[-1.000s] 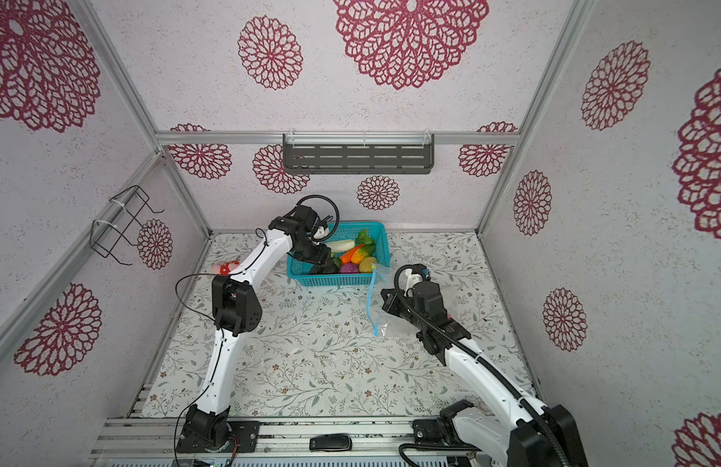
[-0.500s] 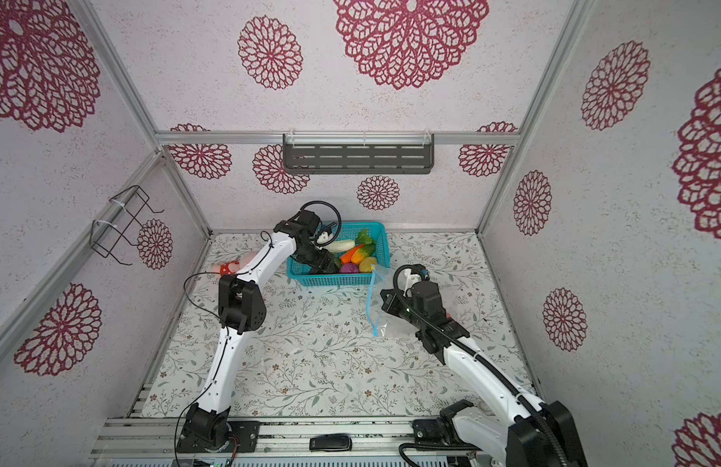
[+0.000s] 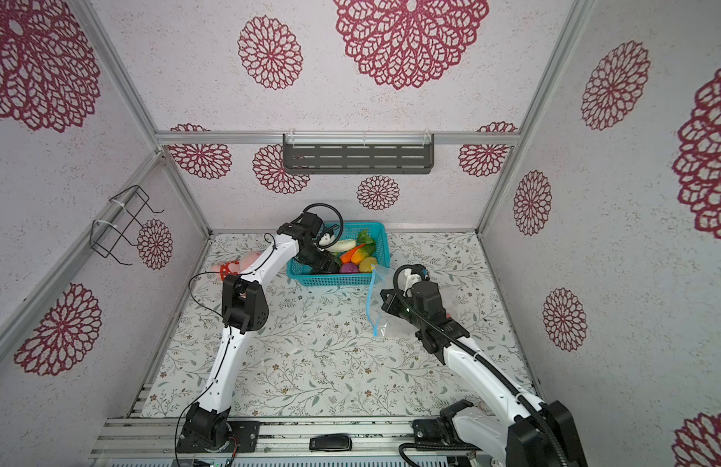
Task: Place the food in the zip-top bag and seal the zipper
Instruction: 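Move the left gripper back over the basket while the right holds the bag, then lower the left gripper onto the dark beet and close on it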
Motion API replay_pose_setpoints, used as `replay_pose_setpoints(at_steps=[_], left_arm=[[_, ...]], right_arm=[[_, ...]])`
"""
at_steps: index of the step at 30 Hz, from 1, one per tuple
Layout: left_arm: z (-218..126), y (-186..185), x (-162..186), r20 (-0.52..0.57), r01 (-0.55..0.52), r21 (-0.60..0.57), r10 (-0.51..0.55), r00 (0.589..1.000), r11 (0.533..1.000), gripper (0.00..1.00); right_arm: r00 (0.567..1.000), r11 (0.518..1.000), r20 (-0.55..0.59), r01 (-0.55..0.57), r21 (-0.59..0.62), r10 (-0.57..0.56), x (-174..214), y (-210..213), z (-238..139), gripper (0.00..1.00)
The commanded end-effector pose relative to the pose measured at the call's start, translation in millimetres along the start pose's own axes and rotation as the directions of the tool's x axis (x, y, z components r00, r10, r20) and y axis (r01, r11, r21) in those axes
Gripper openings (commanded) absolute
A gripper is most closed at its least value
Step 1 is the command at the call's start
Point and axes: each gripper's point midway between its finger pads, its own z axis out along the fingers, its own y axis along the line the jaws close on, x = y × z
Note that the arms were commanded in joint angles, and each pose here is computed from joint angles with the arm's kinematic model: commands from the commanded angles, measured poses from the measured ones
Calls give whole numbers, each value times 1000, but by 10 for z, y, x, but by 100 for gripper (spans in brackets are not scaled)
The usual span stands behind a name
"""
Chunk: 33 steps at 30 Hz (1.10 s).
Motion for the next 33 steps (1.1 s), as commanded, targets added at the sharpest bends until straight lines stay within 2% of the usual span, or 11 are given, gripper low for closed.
replay_pose_setpoints(at_steps=[1,6,13,23,28,33], left_arm=[[140,23,25,-10,-9,-18,9,1000,1000,70],[124,87,25,-10,-2,-61,2,1000,998,62],[25,220,-15,13,8,-126,-6,1000,992,59],[-216,159,-186,83,28,-101,-19,996,995,53],[-347,137,-248,110,23,-100,-12,994,995,45],[-475,141,-295,134,24,-102,-10,991,994,43]], right_arm=[[1000,999,19,-3,-33,3,-63,74,-1,0],[1000,999,21,-1,-32,2,-66,70,0,0],[1000,1000,21,-3,-29,4,-46,45,-10,0],[1000,1000,26,0,-28,0,-54,51,-24,0],[1000,1000,28,0,-31,1,-59,53,-19,0],[999,999,33,0,-34,1,-73,64,-20,0]])
